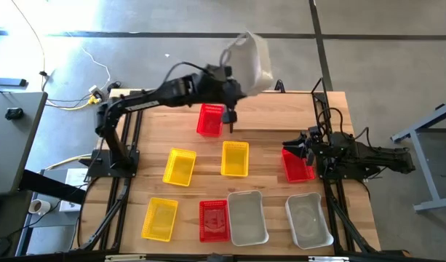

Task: Stack baskets on shelf by color
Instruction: Put the top gray bin on the shelf

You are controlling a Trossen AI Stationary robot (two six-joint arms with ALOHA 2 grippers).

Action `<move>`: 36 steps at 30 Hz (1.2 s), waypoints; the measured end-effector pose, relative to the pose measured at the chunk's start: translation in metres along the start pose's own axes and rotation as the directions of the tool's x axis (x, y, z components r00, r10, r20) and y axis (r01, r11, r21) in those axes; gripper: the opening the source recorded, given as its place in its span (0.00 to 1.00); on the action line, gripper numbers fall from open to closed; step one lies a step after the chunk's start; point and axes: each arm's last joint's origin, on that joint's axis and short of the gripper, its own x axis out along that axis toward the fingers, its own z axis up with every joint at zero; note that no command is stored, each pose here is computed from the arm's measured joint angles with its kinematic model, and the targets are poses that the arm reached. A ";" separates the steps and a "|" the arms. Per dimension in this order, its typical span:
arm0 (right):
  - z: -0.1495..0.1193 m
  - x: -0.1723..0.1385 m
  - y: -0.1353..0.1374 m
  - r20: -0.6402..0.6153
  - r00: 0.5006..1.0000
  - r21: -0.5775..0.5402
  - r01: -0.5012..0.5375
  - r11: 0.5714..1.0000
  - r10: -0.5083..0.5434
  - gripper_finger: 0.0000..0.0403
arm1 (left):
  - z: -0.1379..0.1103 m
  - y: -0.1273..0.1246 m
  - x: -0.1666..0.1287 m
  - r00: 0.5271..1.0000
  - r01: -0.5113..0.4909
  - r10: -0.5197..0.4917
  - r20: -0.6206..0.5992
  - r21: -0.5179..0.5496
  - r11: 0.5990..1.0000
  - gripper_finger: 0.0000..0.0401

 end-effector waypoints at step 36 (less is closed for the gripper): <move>-0.001 0.000 -0.001 -0.015 1.000 0.004 0.013 1.000 -0.013 0.32 | -0.072 -0.065 0.102 0.869 0.190 -0.192 -0.457 -0.052 0.981 0.00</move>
